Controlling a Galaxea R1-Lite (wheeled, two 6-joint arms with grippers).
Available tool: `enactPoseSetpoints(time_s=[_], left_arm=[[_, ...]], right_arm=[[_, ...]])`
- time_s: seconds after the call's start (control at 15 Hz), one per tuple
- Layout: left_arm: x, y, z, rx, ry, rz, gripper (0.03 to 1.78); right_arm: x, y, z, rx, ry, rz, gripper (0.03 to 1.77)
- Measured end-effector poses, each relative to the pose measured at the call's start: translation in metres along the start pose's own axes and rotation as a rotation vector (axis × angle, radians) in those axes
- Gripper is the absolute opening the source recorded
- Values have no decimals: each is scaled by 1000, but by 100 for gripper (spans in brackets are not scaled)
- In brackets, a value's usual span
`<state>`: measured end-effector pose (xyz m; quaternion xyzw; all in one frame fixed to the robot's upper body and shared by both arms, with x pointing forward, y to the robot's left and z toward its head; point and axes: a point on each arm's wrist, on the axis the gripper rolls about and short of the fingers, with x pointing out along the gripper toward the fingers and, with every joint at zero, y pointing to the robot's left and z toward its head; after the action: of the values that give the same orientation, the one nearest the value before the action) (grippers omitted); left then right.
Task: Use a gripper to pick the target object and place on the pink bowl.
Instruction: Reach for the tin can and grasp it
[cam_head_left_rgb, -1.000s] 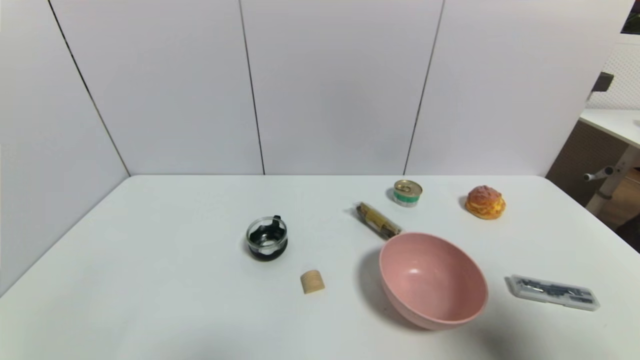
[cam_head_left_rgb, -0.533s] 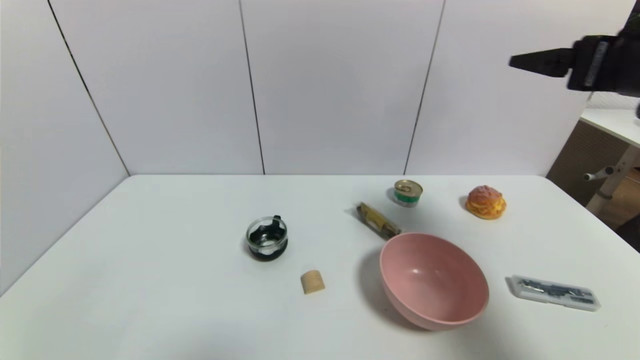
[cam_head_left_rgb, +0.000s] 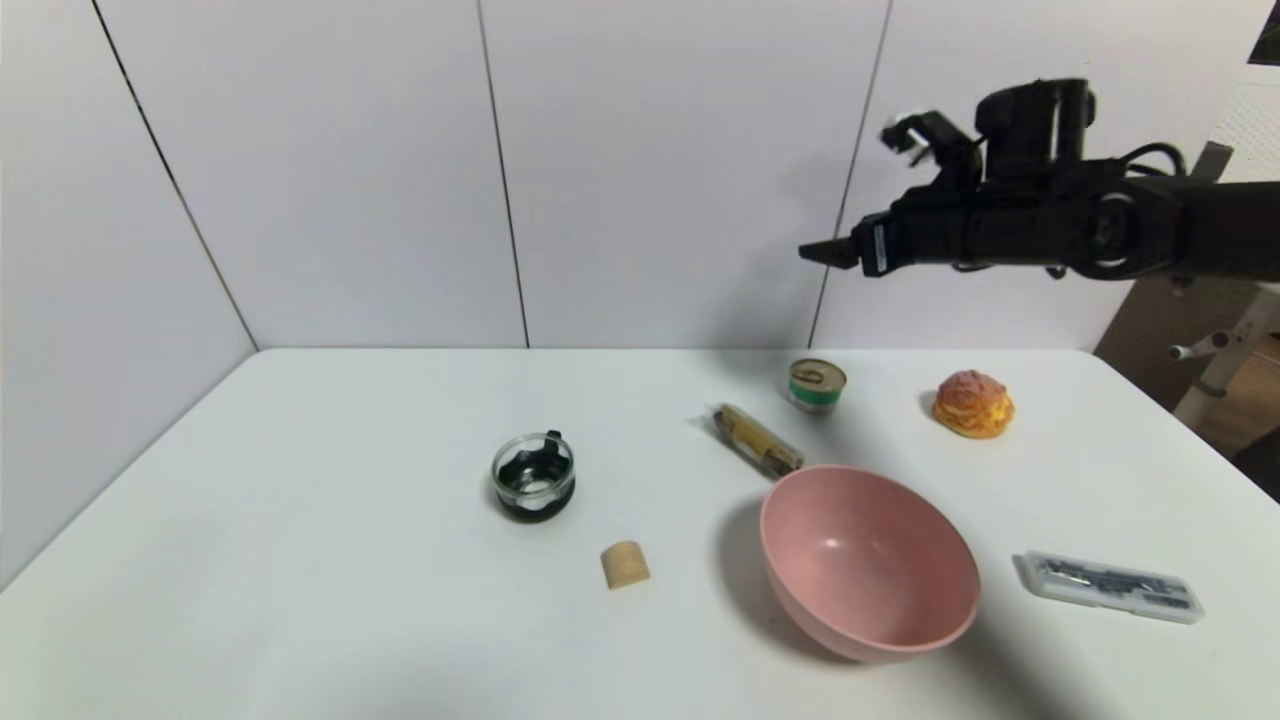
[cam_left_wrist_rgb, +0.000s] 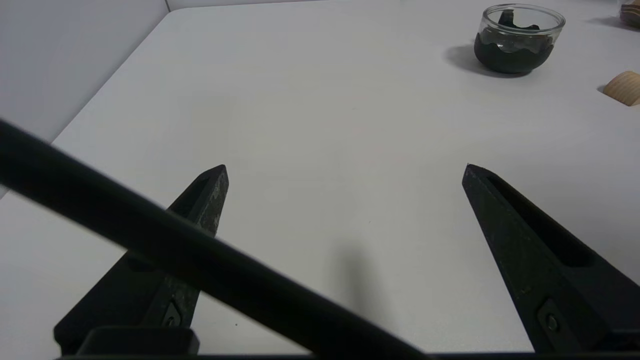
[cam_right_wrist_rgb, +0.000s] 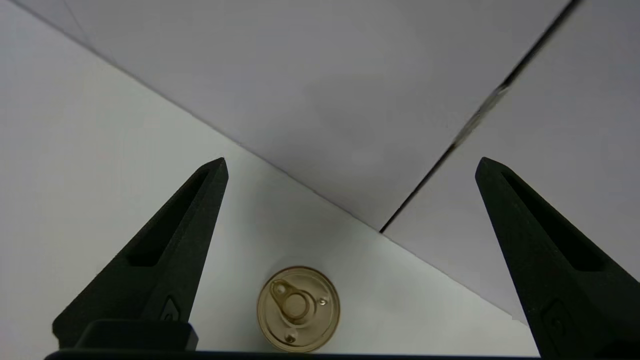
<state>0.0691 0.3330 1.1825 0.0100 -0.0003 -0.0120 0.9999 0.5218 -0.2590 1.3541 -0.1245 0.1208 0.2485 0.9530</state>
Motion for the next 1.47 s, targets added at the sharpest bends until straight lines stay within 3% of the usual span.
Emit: enactPoseSetpoints(time_s=[0.27,0.53,1.47], left_arm=[[0,0,0,0,0,0,169],[0,0,0,0,0,0,169],[0,0,0,0,0,0,169]], right_arm=[[30,12,-43,46,226,87,171],[33,20,-66,29,402,156,171],[59,6,-85,33,425,117,171]])
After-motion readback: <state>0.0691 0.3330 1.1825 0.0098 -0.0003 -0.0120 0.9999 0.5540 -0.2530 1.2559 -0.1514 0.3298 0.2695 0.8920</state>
